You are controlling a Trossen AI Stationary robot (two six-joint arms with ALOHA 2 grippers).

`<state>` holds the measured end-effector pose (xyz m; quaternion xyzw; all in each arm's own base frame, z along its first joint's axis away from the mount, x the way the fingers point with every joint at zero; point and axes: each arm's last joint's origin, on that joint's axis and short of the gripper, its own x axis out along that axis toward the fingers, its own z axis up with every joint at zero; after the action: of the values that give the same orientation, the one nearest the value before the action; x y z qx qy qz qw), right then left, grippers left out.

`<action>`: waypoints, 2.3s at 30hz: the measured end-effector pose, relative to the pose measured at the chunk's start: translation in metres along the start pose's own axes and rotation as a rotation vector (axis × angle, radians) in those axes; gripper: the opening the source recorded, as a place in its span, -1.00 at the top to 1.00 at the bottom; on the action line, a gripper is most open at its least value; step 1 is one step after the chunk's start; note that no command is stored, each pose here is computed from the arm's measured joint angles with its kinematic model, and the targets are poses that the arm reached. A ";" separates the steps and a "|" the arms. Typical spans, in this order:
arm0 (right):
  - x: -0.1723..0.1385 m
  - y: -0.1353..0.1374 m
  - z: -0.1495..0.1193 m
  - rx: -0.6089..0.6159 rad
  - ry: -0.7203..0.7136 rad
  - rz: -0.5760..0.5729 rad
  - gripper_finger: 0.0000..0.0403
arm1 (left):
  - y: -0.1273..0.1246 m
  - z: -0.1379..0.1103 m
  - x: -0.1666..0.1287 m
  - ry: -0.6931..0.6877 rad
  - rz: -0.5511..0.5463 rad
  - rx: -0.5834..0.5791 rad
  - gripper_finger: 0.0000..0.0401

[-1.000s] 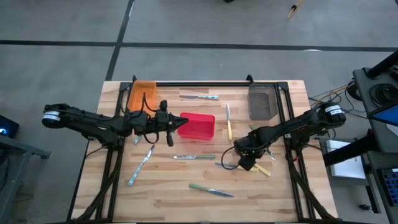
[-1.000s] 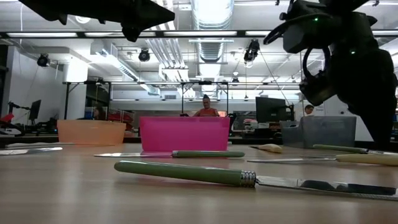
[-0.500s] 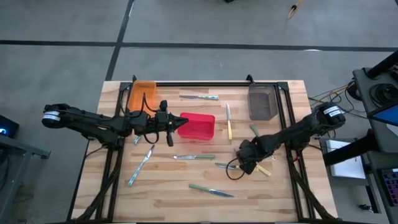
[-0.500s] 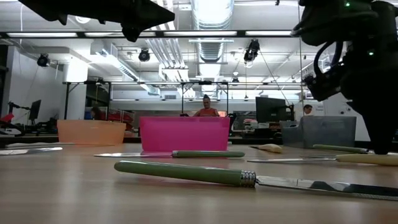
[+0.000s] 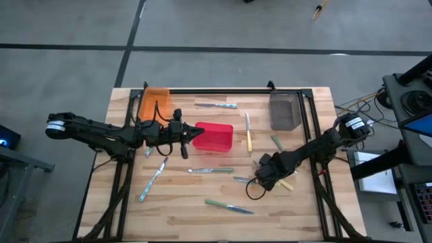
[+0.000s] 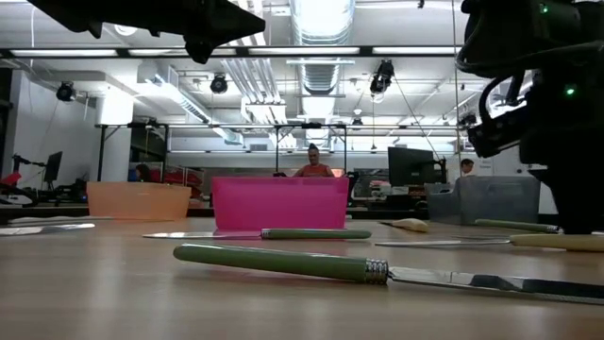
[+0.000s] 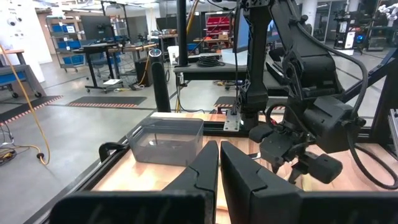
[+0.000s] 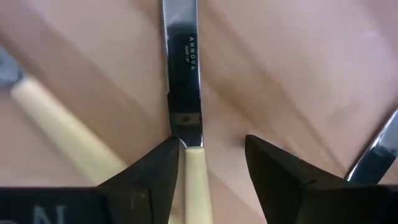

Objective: Sort silverware by color (type)
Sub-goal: Put the bottom right yellow table knife into the black bin

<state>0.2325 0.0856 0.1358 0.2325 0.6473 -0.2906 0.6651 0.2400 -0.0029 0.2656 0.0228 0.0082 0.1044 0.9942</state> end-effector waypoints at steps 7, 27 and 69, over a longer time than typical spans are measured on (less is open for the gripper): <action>0.000 0.001 0.004 0.035 -0.039 -0.005 0.53 | 0.000 0.000 0.000 0.000 0.000 0.000 1.00; -0.025 -0.006 0.006 0.072 -0.064 0.092 0.90 | 0.000 0.000 0.000 0.000 0.000 0.000 1.00; -0.149 -0.061 0.123 0.226 -0.154 0.249 0.90 | 0.000 0.000 0.000 -0.001 0.000 -0.001 1.00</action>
<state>0.2811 -0.0301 0.2950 0.3610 0.5240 -0.2938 0.7133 0.2400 -0.0029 0.2656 0.0224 0.0078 0.1044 0.9943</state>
